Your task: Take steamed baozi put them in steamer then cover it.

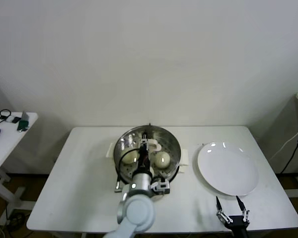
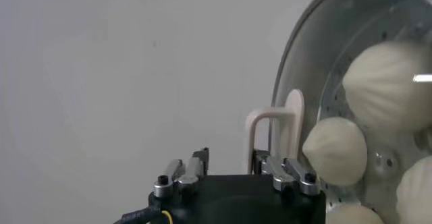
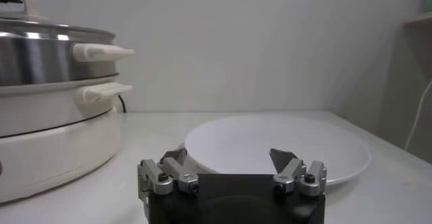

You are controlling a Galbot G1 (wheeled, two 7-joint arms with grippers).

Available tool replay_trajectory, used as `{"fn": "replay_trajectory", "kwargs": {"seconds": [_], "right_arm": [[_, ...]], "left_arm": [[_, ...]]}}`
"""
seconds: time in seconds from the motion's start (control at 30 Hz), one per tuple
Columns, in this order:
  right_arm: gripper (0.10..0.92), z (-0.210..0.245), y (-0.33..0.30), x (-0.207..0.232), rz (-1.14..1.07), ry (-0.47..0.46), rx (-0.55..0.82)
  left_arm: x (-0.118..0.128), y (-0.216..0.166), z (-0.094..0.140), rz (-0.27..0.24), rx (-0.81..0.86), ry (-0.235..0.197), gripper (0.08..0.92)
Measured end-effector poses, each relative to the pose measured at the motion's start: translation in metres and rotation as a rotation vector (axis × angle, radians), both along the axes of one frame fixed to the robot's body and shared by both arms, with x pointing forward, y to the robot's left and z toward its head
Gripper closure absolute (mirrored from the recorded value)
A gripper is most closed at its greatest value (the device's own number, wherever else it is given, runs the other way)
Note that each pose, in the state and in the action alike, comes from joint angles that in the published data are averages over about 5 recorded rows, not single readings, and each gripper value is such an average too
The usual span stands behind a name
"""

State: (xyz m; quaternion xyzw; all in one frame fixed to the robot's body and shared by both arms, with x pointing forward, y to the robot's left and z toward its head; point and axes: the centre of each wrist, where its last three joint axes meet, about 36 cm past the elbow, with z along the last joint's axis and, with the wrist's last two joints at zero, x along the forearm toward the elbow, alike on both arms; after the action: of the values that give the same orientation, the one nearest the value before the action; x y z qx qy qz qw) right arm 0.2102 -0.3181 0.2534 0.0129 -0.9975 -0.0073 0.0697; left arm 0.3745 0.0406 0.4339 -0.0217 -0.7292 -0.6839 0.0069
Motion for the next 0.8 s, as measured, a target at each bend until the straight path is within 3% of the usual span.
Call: {"fn": "replay_trajectory", "kwargs": {"seconds": [0.43, 0.63, 0.8], "right_arm": [[0.2, 0.0, -0.008, 0.002, 0.006, 0.02, -0.001], [0.2, 0.004, -0.007, 0.005, -0.012, 0.016, 0.008], [0.2, 0.012, -0.004, 0.011, -0.032, -0.007, 0.001]], "left_arm": [[-0.028, 0.018, 0.018, -0.038, -0.093, 0.037, 0.198], [-0.042, 0.036, 0.029, -0.06, -0.178, 0.027, 0.177], [-0.046, 0.063, 0.032, -0.082, -0.341, 0.014, 0.177]]}}
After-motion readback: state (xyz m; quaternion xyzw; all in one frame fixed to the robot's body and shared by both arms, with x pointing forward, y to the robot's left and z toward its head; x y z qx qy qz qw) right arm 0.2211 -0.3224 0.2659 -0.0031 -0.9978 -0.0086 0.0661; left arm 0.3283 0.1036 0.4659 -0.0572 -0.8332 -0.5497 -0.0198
